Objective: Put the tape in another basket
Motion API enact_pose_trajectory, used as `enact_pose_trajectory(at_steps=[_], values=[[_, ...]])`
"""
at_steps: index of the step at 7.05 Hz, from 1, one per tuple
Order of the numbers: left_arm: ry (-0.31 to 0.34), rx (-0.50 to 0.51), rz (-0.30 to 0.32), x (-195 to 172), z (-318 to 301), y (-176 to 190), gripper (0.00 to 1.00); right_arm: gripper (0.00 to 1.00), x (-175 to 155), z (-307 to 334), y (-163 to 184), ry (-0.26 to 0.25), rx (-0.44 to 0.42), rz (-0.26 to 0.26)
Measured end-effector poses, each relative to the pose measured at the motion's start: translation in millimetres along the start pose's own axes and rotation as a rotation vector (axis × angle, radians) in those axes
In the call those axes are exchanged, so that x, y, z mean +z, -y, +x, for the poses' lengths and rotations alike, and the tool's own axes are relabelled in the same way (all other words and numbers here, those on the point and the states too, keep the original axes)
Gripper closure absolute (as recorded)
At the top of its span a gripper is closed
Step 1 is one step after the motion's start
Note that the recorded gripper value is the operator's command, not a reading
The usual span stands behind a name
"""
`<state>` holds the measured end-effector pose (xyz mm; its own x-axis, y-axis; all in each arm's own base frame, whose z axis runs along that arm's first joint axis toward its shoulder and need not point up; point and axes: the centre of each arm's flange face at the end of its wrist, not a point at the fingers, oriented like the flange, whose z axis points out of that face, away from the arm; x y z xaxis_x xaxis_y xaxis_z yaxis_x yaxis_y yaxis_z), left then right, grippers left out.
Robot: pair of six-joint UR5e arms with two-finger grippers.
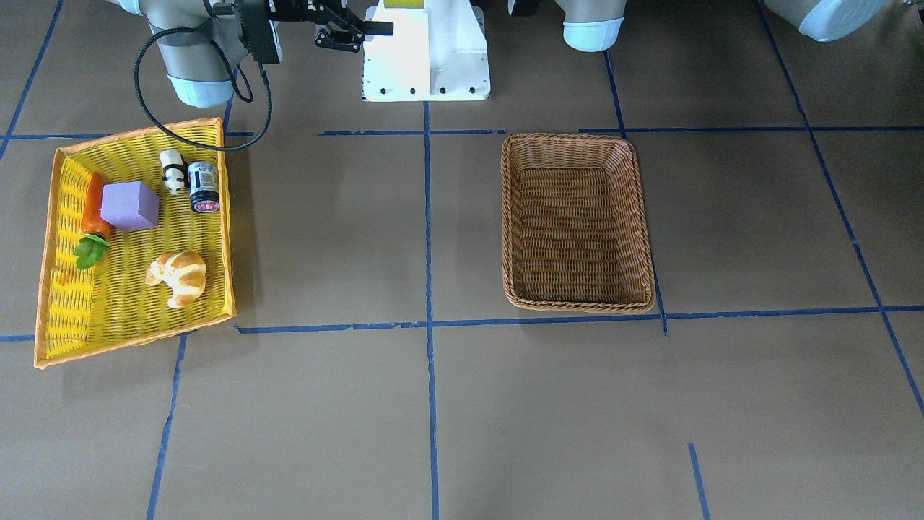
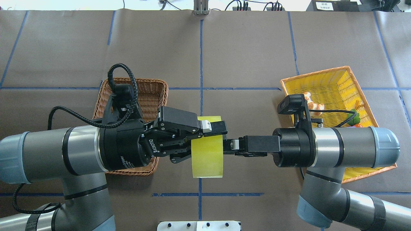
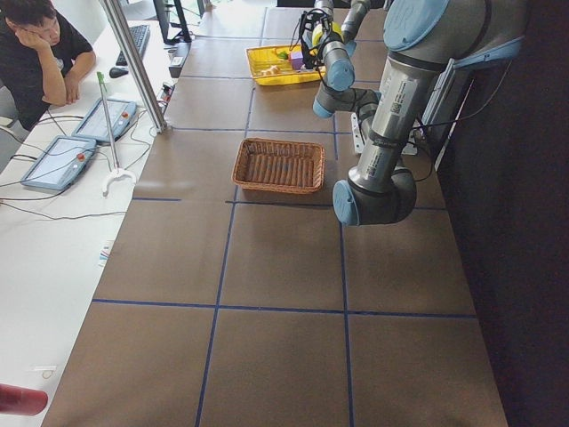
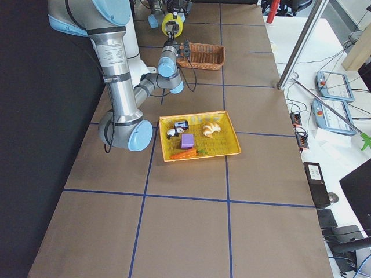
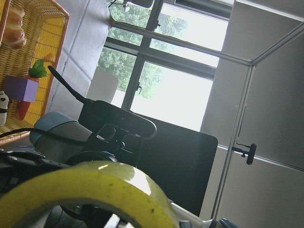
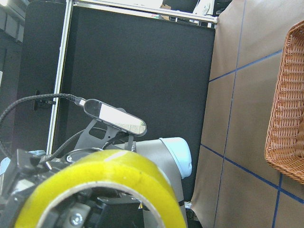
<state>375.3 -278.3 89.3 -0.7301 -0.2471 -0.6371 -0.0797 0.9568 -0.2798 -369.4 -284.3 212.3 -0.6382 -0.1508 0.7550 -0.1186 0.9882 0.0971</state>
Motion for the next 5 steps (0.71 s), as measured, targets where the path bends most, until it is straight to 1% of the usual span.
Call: enact_pose_trajectory(at_steps=[1, 2, 3, 4, 5], values=[[-0.008, 0.016, 0.010, -4.3, 7.1, 5.6, 1.00, 0.00, -12.7, 1.6, 4.7, -0.024, -0.009, -0.014], [-0.012, 0.031, 0.023, -8.6, 13.5, 12.3, 1.00, 0.00, -30.2, 2.9, 17.3, -0.073, -0.024, -0.027], [-0.004, 0.043, 0.040, -14.5, 14.4, 20.1, 1.00, 0.00, -49.0, 2.1, 37.7, -0.154, -0.036, -0.040], [0.020, 0.052, 0.065, -22.0, 8.9, 30.4, 1.00, 0.00, -69.3, -3.1, 65.3, -0.264, -0.036, -0.060], [0.058, 0.070, 0.095, -26.1, -0.8, 41.5, 1.00, 0.00, -91.9, -12.5, 93.8, -0.377, -0.015, -0.080]])
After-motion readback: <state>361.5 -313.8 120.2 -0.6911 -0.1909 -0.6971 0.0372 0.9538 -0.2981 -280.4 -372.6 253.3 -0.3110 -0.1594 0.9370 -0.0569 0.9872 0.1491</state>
